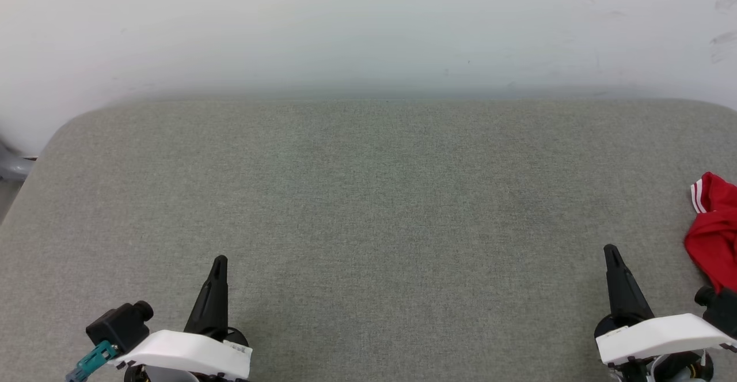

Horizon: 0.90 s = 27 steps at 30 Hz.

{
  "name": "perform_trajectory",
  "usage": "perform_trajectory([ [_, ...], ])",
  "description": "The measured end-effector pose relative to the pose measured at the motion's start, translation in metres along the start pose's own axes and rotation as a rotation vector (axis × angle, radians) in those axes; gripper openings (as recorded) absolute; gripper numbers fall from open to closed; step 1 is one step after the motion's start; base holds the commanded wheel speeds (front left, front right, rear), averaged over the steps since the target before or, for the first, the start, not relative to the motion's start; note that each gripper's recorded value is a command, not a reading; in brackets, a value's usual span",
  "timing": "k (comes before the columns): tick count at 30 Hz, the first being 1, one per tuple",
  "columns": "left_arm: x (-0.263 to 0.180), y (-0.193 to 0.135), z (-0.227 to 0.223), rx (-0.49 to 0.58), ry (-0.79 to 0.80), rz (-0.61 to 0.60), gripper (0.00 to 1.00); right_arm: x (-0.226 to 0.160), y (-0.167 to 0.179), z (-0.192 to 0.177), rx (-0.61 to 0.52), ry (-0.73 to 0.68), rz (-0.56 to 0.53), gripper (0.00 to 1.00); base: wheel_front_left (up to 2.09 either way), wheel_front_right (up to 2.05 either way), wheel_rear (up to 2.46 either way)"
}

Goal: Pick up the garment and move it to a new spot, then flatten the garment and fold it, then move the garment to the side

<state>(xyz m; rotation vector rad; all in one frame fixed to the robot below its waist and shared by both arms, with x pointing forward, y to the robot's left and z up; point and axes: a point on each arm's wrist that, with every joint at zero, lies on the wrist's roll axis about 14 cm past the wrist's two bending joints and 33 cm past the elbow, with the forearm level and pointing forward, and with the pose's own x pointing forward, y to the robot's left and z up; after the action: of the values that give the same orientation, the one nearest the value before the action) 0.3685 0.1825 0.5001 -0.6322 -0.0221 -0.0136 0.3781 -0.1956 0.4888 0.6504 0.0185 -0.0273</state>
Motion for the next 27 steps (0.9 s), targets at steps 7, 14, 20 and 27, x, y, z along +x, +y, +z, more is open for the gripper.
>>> perform_trajectory([
  [7, 0.0011, 0.0049, 0.0011, -0.098, 0.005, 0.021, 0.00, 0.0011, -0.0010, 0.0005, 0.098, 0.004, -0.011, 0.00, 0.00, 0.00, 0.00],
  [14, 0.0043, 0.0063, 0.0037, -0.189, 0.003, 0.029, 0.00, 0.0032, -0.0007, 0.0025, 0.190, 0.004, -0.016, 0.00, 0.00, 0.00, 0.00],
  [20, 0.0046, 0.0093, 0.0025, -0.264, 0.011, 0.042, 0.00, 0.0035, -0.0015, 0.0026, 0.262, 0.008, -0.021, 0.00, 0.00, 0.00, 0.00],
  [27, 0.0070, 0.0101, 0.0035, -0.343, 0.013, 0.047, 0.00, 0.0037, -0.0024, 0.0030, 0.341, 0.010, -0.026, 0.00, 0.00, 0.00, 0.00],
])
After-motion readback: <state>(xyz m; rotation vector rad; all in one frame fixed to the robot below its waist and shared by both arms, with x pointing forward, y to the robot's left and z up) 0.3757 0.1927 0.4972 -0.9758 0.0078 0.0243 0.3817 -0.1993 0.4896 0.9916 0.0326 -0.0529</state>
